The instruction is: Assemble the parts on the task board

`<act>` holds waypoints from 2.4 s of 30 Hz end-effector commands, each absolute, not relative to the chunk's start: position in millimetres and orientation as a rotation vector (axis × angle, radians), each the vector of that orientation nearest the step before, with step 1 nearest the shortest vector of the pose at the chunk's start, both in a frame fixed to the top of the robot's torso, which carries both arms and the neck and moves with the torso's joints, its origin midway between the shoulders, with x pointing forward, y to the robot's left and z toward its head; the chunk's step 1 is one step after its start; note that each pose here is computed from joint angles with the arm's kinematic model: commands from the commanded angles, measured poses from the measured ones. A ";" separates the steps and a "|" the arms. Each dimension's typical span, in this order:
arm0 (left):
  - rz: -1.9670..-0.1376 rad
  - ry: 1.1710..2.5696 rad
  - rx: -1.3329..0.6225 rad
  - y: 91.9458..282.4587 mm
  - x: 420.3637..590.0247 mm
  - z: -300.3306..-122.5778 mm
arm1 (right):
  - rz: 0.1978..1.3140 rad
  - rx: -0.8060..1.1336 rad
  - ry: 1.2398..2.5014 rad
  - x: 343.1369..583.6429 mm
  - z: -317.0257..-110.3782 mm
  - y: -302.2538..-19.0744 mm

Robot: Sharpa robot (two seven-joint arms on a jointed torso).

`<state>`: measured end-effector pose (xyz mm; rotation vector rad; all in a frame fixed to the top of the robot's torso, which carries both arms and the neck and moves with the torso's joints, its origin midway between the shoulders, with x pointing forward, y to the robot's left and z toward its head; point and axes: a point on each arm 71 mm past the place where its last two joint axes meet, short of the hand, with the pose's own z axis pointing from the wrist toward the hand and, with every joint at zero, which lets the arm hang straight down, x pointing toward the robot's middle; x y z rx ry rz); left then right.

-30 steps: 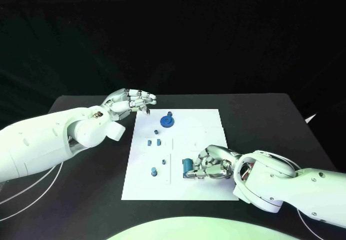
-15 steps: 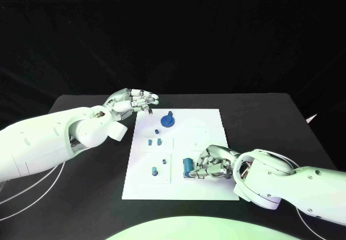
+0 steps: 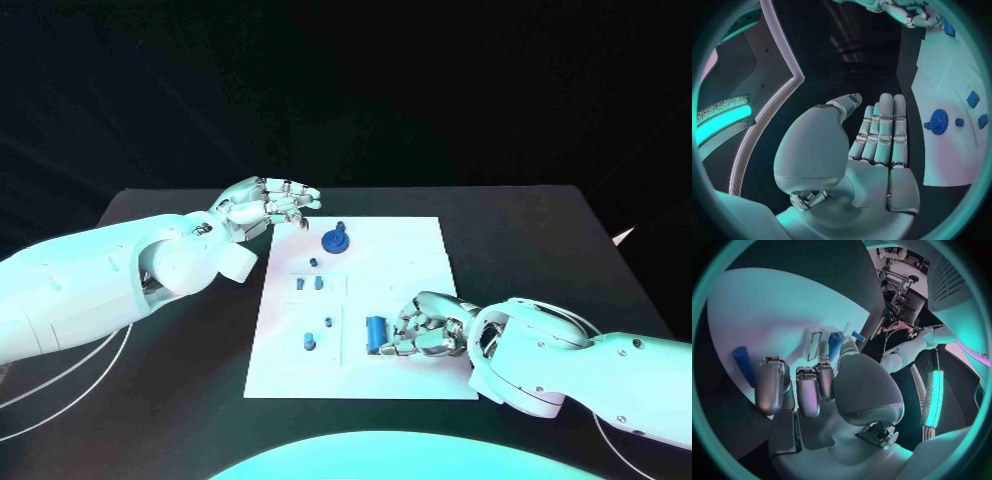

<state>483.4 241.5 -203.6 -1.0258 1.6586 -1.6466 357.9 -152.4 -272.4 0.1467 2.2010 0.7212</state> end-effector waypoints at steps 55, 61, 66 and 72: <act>-1.642 1.639 -1.052 255.9 489.2 -206.0 | 0.703 0.161 2.033 357.7 -260.4 -162.7; -1.637 1.632 -1.055 260.0 489.4 -206.0 | 0.677 0.200 1.984 360.0 -245.3 -188.4; -1.643 1.620 -1.059 263.0 487.3 -205.7 | 0.571 0.146 1.971 362.0 -240.0 -216.7; -1.643 1.614 -1.063 264.9 486.4 -205.4 | 0.477 0.134 1.982 362.8 -240.5 -239.6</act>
